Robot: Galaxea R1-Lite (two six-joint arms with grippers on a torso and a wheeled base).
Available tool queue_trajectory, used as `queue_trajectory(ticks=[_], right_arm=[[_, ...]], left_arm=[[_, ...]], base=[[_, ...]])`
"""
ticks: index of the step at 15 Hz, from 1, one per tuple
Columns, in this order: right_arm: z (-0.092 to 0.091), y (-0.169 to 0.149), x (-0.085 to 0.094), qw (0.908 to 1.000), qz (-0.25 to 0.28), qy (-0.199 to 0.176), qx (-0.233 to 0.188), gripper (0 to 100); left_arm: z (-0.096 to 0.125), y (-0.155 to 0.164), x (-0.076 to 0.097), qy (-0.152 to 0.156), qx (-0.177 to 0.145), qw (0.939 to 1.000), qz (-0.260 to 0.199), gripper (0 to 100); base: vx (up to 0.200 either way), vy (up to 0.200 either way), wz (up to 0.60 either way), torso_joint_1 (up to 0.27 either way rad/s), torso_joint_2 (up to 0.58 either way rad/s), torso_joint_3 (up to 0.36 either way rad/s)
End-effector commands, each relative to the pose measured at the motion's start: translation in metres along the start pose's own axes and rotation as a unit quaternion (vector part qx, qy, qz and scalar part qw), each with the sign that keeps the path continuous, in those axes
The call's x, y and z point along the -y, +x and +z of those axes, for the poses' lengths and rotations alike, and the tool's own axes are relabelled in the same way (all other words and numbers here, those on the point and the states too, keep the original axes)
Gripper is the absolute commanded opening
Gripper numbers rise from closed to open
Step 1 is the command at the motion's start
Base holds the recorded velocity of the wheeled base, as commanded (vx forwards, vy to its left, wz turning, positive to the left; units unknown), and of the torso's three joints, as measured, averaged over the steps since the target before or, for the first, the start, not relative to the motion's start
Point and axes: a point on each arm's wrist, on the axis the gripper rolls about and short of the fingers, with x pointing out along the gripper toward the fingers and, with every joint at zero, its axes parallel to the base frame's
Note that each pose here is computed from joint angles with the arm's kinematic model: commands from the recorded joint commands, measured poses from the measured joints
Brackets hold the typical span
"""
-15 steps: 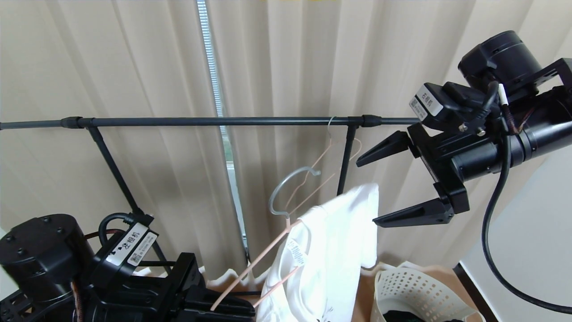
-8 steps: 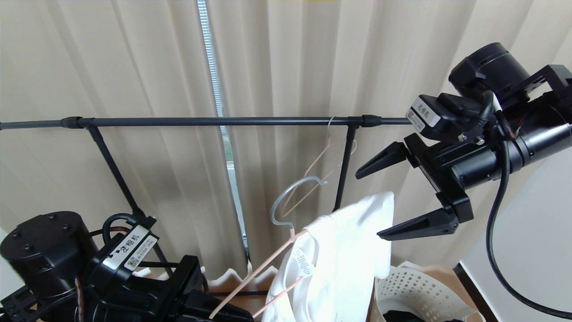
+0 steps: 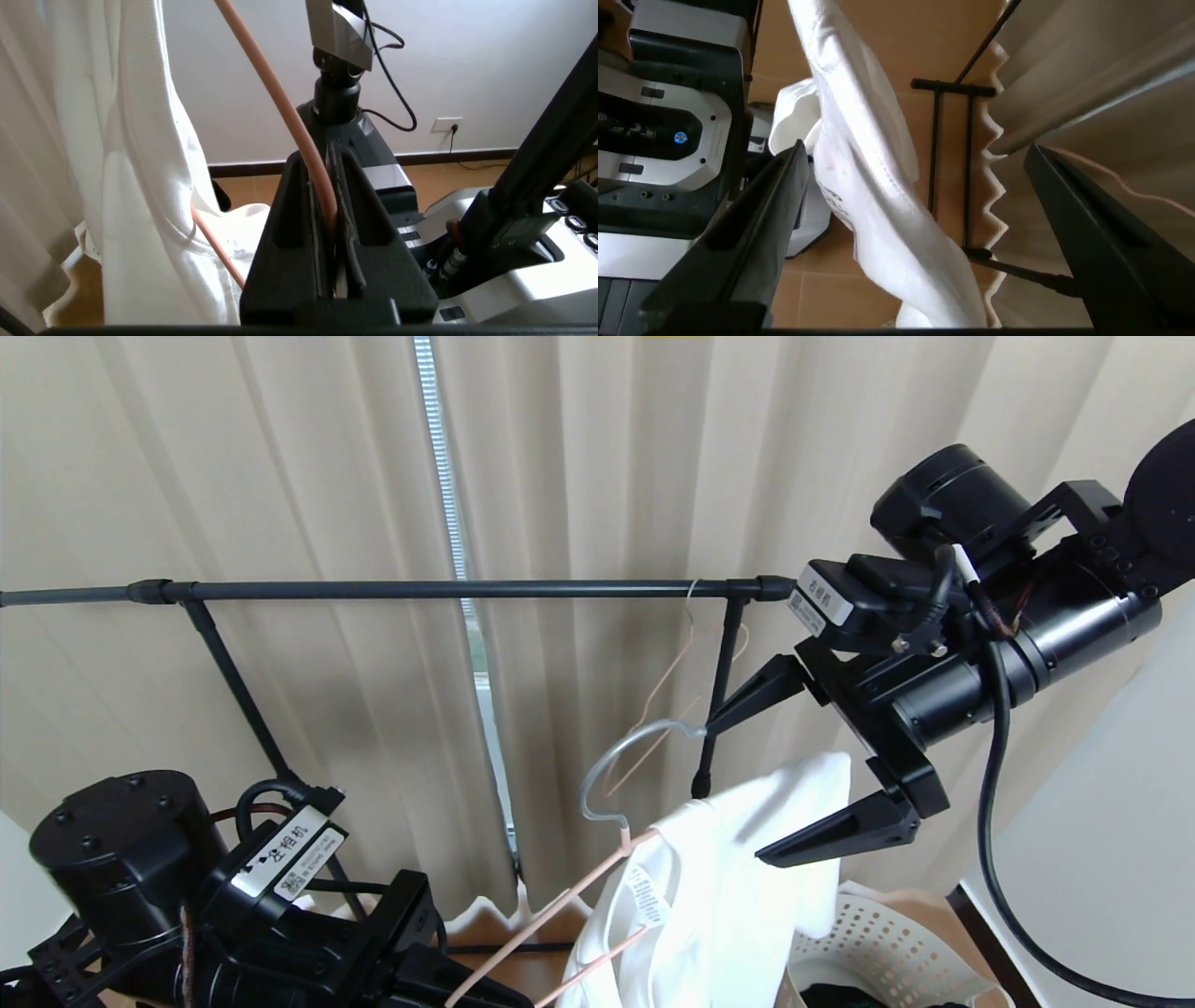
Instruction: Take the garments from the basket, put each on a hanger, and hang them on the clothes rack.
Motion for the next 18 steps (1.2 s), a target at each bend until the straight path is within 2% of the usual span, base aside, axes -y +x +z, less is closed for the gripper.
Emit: queue_trajectory(ticks=[1, 10, 13, 15, 18], right_arm=[[0.001, 0.009, 0.001, 0.9999, 0.012, 0.0, -0.005, 100], [-0.003, 0.016, 0.006, 0.9991, -0.003, 0.001, -0.042, 100], [0.002, 0.012, 0.007, 0.9987, -0.018, -0.007, -0.048, 100], [0.009, 0.008, 0.005, 0.9974, -0.029, -0.017, -0.063, 100], [0.021, 0.005, -0.001, 0.9943, -0.016, -0.023, -0.103, 100]], left_arm=[[-0.001, 0.001, -0.002, 0.0, 0.0, 1.0, 0.0, 0], [0.002, 0.004, -0.002, 0.011, 0.004, 0.9999, -0.008, 0], [0.002, 0.004, -0.001, 0.013, 0.004, 0.9999, -0.008, 0], [0.001, 0.004, -0.001, 0.011, 0.004, 0.9999, -0.009, 0], [0.002, 0.005, -0.001, 0.013, 0.004, 0.9999, -0.01, 0]], base=[[0.0, 0.0, 0.0, 0.0, 0.0, 0.0], [0.0, 0.0, 0.0, 0.0, 0.0, 0.0], [0.0, 0.0, 0.0, 0.0, 0.0, 0.0], [0.0, 0.0, 0.0, 0.0, 0.0, 0.0], [0.0, 0.0, 0.0, 0.0, 0.0, 0.0]])
